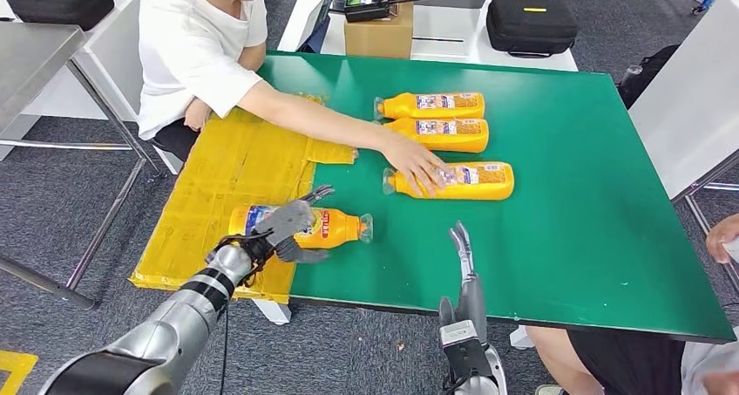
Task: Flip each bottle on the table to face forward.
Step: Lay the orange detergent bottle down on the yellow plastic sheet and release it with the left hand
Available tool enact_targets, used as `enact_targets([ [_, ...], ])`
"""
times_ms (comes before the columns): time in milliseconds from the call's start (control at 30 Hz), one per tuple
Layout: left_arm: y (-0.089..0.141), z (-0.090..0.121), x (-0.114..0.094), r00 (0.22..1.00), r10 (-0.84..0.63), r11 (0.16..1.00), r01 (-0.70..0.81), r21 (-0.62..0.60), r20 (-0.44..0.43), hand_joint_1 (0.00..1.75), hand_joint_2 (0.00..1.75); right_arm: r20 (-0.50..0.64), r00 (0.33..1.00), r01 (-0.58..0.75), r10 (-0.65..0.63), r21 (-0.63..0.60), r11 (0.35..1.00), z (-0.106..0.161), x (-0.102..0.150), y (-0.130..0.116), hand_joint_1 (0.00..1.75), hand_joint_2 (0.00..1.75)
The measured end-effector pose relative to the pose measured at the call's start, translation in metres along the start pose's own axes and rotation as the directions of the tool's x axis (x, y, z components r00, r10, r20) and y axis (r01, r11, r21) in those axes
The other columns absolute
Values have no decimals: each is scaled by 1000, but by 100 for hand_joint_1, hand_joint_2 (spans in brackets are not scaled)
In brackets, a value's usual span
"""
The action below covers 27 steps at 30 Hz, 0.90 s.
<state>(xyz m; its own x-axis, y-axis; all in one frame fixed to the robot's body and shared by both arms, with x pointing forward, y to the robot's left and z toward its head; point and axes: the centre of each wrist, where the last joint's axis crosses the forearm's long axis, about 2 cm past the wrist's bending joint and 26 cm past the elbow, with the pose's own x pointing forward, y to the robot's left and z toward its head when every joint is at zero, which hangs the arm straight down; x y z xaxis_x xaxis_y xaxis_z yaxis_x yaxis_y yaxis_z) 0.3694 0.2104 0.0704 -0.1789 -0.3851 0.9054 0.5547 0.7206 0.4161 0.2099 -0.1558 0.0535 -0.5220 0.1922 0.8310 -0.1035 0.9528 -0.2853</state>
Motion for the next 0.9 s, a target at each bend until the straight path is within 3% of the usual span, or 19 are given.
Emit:
enact_targets([
  [67, -11, 6, 3, 976, 193, 977, -200, 76, 97, 0, 175, 14, 998, -61, 62, -13, 998, 2, -1, -3, 0, 0],
  [133, -20, 11, 12, 904, 375, 903, -406, 136, 206, 0, 175, 43, 989, -142, 142, -13, 990, 4, -2, -6, 0, 87],
  [200, -25, 17, 24, 820, 468, 817, -544, 192, 328, 0, 175, 74, 974, -213, 212, 0, 977, 6, -3, -9, 0, 175],
  [333, -25, 32, 51, 723, 436, 666, -660, 348, 536, 0, 175, 118, 926, -366, 358, 55, 929, 9, -7, -18, 0, 175],
  [500, -21, 52, 80, 659, 312, 590, -699, 404, 685, 0, 175, 126, 842, -538, 525, 118, 834, 10, -14, -33, 0, 175],
  [700, -25, 72, 102, 607, 242, 589, -712, 382, 757, 0, 175, 80, 723, -686, 686, 202, 699, 2, -27, -61, 0, 175],
  [900, -33, 79, 115, 629, 189, 627, -668, 400, 754, 0, 175, 5, 641, -743, 768, 256, 619, -17, -45, -91, 0, 175],
])
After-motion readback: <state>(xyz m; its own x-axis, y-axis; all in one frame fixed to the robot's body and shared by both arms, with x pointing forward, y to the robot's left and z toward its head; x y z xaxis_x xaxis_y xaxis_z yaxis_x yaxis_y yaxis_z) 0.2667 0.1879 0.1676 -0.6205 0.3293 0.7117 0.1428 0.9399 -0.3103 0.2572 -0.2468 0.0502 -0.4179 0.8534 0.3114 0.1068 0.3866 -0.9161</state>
